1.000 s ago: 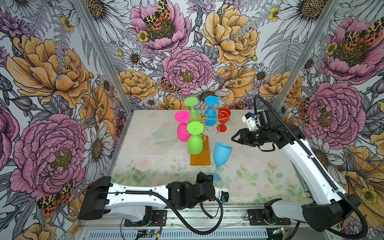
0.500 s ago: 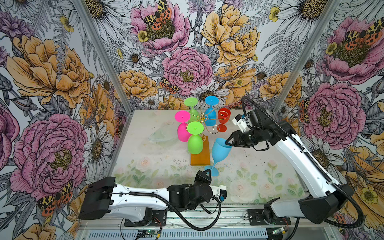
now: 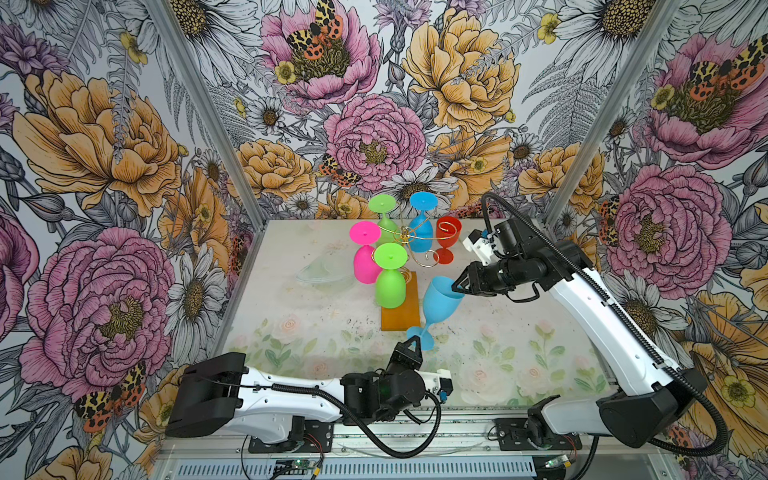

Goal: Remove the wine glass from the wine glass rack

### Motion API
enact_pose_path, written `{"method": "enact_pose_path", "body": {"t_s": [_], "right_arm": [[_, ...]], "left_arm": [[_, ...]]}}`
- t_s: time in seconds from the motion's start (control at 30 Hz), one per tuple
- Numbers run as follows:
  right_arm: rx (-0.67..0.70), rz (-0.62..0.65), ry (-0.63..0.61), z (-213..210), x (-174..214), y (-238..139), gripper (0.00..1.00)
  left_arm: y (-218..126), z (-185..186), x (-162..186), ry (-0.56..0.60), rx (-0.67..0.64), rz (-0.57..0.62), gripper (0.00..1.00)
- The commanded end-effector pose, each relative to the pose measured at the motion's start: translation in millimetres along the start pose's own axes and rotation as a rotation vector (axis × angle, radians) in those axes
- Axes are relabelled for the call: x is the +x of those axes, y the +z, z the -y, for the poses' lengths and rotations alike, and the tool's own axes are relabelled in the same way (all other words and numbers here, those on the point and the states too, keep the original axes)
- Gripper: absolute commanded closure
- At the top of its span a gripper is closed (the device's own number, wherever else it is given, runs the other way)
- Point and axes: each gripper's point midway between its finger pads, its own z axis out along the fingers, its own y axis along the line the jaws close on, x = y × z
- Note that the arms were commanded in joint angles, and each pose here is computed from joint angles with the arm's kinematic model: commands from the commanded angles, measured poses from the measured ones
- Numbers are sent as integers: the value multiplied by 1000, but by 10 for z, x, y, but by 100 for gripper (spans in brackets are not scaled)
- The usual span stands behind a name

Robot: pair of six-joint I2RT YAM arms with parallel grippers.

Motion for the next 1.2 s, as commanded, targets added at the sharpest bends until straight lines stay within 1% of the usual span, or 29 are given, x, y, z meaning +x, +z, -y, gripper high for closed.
{"method": "enact_pose_path", "body": {"t_s": [0.0,0.23,0.57,0.7,0.87,1.07,1.17], "right_arm": [[-32,-15,-32,-84,19,6,74],[-45,-36,-37,-102,44,43,85],[-22,-20,-53,-82,32,12,100],[-16,-16,-55,-75,33,-1,100],[-1,-8,-59,-52,20,-12,100],[14,9,-58,-19,-30,-38,100],[26,19,-61,7,-53,-56,100]], "left_arm": [[-13,-108,39,-26,-51,-32,100],[-8,-71,57,-8,-48,-43,100],[-23,-45,56,-25,-45,-33,99],[-49,-36,38,-31,-45,-21,92],[-91,-28,-5,-52,-43,12,78],[-155,-10,-73,-77,-43,47,64],[-190,-9,-94,-100,-44,60,59]]}}
